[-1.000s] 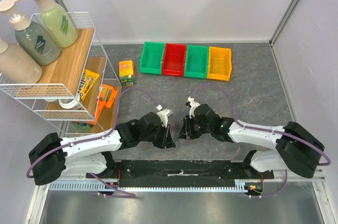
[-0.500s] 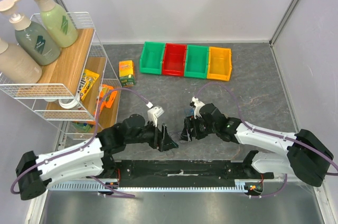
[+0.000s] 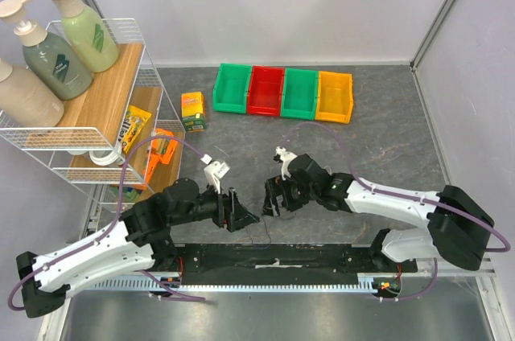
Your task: Untangle the cables
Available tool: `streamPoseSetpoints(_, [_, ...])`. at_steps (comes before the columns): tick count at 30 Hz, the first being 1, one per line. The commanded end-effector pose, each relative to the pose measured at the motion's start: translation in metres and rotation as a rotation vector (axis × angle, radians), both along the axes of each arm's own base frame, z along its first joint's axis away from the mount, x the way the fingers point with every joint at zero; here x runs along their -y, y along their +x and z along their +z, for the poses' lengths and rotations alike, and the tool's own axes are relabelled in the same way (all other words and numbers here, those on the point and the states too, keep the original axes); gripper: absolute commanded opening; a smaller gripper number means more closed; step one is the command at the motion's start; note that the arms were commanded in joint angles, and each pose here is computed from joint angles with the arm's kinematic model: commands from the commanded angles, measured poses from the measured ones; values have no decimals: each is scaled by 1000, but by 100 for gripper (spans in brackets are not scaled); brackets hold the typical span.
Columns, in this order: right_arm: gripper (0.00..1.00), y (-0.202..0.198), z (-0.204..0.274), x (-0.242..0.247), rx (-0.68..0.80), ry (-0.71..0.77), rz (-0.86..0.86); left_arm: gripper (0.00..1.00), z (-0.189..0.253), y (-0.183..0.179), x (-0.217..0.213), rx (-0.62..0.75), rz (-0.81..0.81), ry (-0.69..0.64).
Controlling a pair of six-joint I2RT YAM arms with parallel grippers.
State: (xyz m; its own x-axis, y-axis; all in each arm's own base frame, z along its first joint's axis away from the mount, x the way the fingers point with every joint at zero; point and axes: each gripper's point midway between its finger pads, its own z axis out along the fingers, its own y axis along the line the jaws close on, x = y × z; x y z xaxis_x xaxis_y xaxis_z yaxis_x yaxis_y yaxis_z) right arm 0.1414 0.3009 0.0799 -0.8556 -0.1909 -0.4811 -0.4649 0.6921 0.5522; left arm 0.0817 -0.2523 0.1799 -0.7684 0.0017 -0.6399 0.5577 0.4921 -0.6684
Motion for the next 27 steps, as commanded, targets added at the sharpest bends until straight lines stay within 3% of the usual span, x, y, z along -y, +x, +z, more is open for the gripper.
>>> streamPoseSetpoints(1, [95,4,-3,-3,86,-92,60,84,13,17,-17,42,133,-4])
streamPoseSetpoints(4, [95,5,-8,0,115,-143,53,76,3,20,-28,-2,209,14])
streamPoseSetpoints(8, [93,-5,-10,-5,47,-105,26,77,-28,6,-21,-147,191,-6])
streamPoseSetpoints(9, [93,-8,-3,-10,32,-56,21,69,-37,3,-19,-182,188,-10])
streamPoseSetpoints(10, [92,-12,1,-14,15,-12,16,52,-43,2,-18,-210,200,-13])
streamPoseSetpoints(12, [91,-16,13,-20,-4,74,3,35,-56,3,-19,-249,231,-8])
streamPoseSetpoints(19, [91,-30,29,-33,-14,228,25,9,-83,19,-34,-231,349,82])
streamPoseSetpoints(27, [91,-57,25,-57,1,224,108,4,-100,13,-15,-272,272,107])
